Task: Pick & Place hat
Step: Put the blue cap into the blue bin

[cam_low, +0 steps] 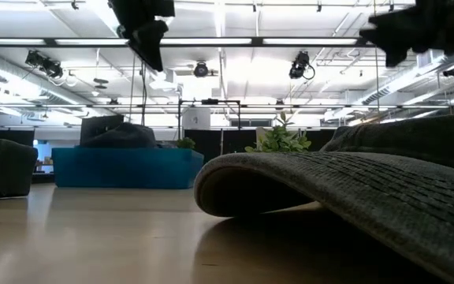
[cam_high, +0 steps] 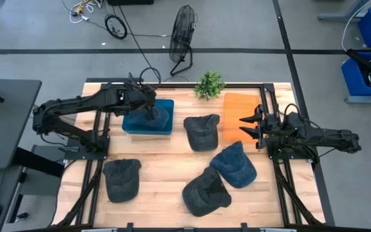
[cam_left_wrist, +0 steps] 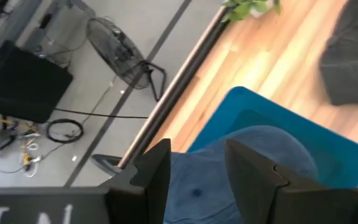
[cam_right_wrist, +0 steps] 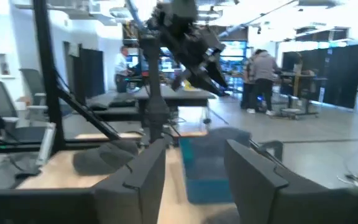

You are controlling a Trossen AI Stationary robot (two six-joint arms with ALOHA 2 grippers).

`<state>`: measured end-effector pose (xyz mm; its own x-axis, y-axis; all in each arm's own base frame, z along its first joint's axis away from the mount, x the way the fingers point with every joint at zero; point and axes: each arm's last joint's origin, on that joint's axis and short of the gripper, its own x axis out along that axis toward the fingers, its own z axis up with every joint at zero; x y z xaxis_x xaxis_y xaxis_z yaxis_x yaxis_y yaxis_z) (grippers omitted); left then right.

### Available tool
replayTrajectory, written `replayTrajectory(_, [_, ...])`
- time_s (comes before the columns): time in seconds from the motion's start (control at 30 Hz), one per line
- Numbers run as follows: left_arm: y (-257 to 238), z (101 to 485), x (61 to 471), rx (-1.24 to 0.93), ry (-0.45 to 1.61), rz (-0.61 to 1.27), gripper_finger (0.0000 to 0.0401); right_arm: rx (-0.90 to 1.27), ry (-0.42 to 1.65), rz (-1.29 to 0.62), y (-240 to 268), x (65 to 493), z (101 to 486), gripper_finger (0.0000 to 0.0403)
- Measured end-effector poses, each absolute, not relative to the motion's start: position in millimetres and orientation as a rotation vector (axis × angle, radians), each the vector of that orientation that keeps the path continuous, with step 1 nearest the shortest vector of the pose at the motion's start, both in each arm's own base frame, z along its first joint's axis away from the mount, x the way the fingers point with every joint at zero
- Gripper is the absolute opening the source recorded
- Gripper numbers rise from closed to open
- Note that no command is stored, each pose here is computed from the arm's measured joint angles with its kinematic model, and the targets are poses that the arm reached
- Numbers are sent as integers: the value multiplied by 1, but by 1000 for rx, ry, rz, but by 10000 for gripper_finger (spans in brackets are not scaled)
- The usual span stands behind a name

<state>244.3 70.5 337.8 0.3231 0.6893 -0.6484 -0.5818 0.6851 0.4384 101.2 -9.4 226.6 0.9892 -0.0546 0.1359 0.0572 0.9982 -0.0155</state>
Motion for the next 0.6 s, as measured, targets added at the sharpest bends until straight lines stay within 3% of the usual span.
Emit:
replayTrajectory(0.37, [83, 339, 240, 136, 919, 923, 148, 25, 333, 60, -2, 173, 256, 183])
replayTrajectory(0.6, [86, 339, 239, 130, 922, 938, 147, 295, 776, 219, 25, 227, 249, 171])
